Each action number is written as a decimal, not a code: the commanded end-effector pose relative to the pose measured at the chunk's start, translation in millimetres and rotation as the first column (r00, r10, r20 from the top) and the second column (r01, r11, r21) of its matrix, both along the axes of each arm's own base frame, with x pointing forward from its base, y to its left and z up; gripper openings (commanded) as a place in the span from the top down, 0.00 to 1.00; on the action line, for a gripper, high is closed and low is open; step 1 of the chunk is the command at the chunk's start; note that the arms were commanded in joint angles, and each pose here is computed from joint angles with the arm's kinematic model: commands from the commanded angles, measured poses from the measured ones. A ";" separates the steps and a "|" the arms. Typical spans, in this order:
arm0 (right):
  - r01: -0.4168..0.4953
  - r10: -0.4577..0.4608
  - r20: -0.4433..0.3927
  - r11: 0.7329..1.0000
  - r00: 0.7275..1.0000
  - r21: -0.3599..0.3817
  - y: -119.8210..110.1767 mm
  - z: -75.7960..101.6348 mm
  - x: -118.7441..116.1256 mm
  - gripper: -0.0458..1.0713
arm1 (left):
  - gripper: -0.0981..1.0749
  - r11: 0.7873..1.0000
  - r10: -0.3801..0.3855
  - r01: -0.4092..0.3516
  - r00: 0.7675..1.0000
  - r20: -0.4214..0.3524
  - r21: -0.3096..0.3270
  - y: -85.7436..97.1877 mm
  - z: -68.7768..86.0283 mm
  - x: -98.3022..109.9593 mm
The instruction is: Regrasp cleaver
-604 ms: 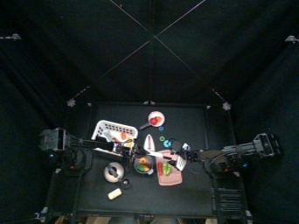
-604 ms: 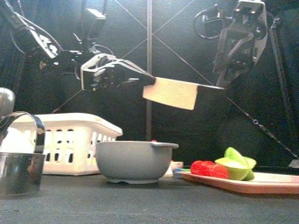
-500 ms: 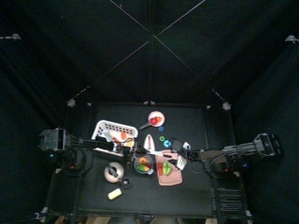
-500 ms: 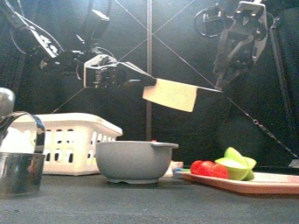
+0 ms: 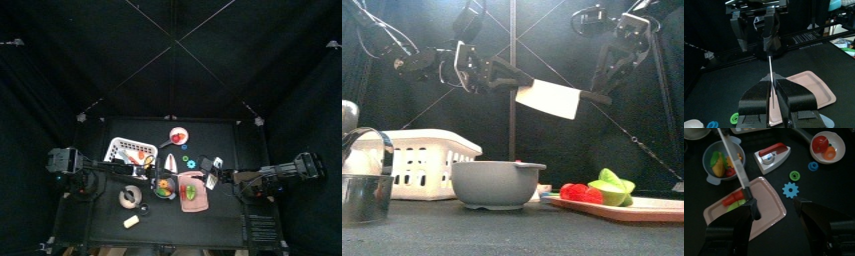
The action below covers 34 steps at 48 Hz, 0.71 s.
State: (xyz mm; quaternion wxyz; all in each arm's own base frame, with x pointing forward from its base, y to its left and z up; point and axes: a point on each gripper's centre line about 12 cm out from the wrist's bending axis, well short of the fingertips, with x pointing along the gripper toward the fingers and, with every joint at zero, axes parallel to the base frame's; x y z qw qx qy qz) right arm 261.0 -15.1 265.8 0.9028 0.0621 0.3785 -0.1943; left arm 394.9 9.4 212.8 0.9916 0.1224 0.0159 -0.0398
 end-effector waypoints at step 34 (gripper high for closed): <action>0.083 -0.100 0.126 0.987 0.987 0.135 -0.1 26.8 -19.3 0.14 | 0.48 0.966 0.116 -0.178 0.947 -0.298 -0.189 32.2 8.1 38.6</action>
